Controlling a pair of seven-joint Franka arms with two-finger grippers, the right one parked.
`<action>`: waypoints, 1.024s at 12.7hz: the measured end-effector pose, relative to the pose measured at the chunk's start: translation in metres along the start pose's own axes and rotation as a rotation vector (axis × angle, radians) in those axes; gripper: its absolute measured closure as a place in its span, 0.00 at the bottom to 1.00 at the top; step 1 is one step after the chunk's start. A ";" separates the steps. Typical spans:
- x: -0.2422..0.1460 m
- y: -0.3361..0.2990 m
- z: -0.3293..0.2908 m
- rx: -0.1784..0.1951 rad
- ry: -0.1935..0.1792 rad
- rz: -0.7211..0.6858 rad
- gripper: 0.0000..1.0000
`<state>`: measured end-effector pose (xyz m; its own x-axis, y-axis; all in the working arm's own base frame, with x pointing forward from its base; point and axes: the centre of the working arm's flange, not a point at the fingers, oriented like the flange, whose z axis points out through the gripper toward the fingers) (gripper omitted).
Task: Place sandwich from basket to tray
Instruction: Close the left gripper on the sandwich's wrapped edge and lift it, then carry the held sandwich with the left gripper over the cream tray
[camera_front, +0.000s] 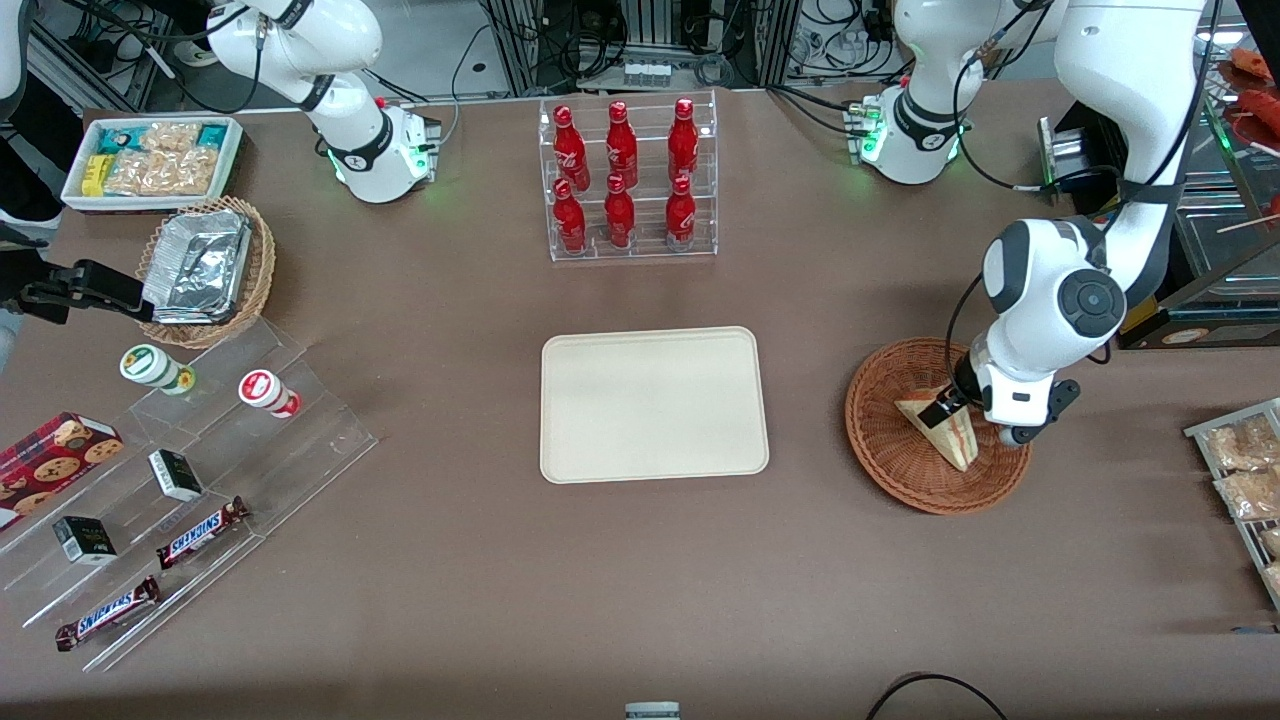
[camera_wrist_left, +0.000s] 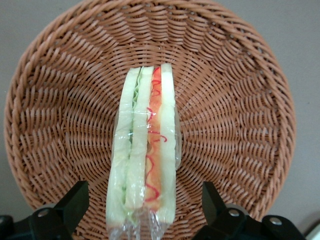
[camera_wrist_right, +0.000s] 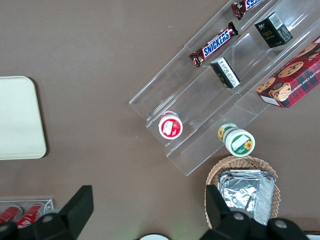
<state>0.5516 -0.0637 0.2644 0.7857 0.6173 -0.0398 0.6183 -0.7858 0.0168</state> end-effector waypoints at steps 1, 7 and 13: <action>0.000 0.000 0.007 0.004 -0.006 -0.001 0.00; 0.001 0.000 0.017 0.012 -0.009 0.005 0.47; -0.003 0.011 -0.037 0.100 -0.072 0.138 0.75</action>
<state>0.5566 -0.0730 0.3021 0.8573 0.5018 -0.1153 0.4966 -0.8650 -0.0721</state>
